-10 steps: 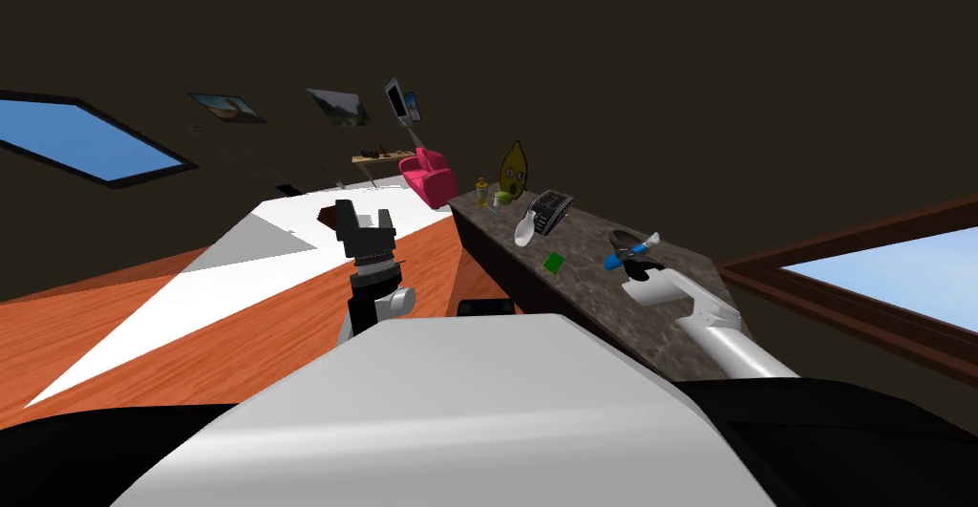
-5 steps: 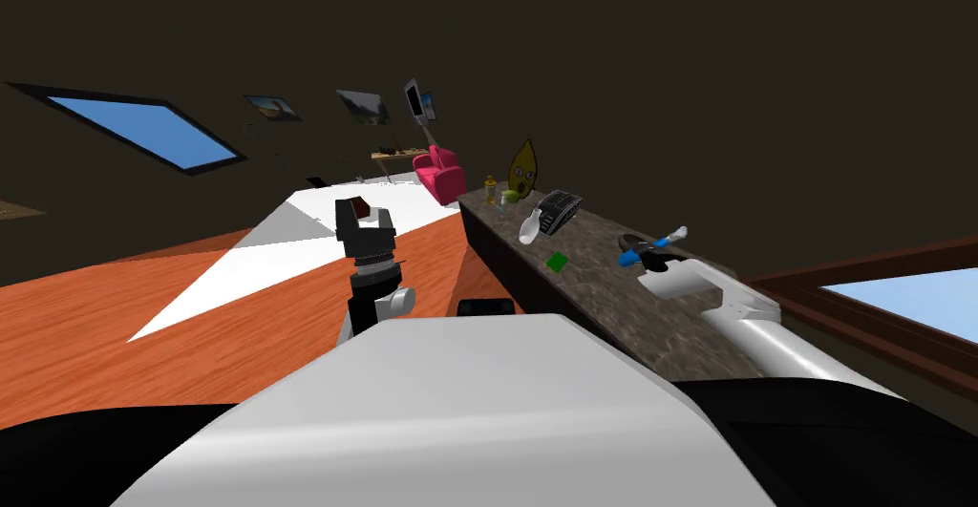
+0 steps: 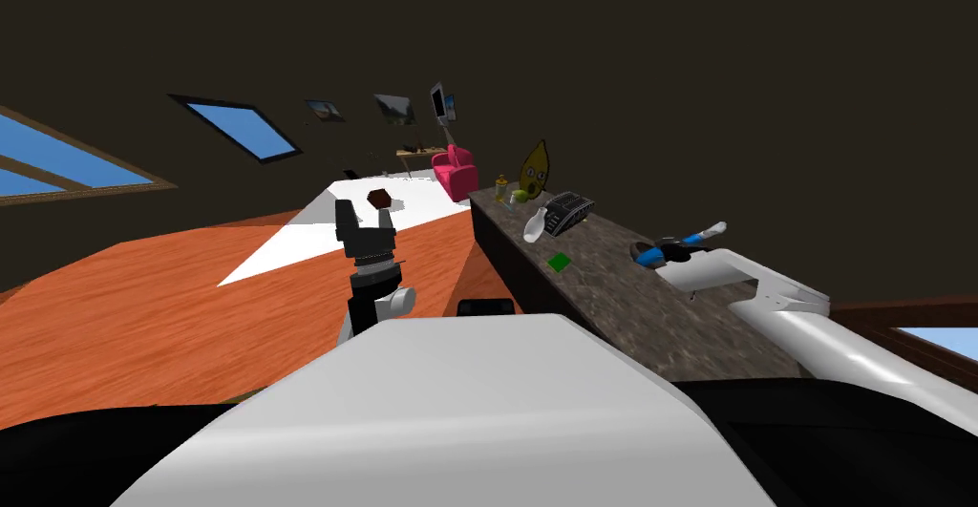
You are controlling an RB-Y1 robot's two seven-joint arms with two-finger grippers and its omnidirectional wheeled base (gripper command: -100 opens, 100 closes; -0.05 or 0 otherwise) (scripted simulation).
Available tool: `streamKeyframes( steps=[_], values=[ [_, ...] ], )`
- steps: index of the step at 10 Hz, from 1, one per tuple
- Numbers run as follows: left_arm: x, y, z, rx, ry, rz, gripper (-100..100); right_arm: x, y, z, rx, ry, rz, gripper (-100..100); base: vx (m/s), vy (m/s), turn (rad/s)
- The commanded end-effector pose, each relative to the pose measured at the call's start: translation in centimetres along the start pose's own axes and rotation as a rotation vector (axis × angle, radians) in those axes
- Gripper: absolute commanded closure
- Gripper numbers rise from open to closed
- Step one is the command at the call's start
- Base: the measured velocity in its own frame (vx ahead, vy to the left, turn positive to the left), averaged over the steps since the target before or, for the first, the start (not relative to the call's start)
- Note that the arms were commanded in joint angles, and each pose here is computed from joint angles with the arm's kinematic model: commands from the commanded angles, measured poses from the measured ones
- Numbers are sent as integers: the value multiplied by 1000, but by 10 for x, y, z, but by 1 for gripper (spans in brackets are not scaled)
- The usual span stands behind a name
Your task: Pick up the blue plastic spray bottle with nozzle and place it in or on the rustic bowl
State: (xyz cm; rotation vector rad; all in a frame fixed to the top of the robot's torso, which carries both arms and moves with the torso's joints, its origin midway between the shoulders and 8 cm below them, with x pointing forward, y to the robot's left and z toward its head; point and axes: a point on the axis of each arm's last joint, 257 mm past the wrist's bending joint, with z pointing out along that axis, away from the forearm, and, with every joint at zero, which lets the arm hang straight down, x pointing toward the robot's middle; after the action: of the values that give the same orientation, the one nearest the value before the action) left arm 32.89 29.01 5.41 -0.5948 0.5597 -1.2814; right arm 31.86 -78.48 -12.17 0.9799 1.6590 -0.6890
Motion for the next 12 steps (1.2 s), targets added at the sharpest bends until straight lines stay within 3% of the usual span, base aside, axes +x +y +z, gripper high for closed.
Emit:
streamKeyframes(
  steps=[1, 5, 9, 11, 12],
  values=[
    [0, 0, 0, 0, 0, 0, 0, -14, -17, 3, 53, -3, 14, 100, -105, -111, 363],
    [0, 0, 0, 0, 0, 0, 0, -37, -59, 10, 163, 7, 36, 100, -105, -133, 284],
    [0, 0, 0, 0, 0, 0, 0, -41, -102, 12, 262, 40, 46, 100, -99, -124, 272],
    [0, 0, 0, 0, 0, 0, 0, -40, -106, 13, 266, 42, 49, 100, -51, -98, 119],
    [0, 0, 0, 0, 0, 0, 0, -41, -108, 12, 269, 43, 46, -100, -6, -13, -6]
  ],
)
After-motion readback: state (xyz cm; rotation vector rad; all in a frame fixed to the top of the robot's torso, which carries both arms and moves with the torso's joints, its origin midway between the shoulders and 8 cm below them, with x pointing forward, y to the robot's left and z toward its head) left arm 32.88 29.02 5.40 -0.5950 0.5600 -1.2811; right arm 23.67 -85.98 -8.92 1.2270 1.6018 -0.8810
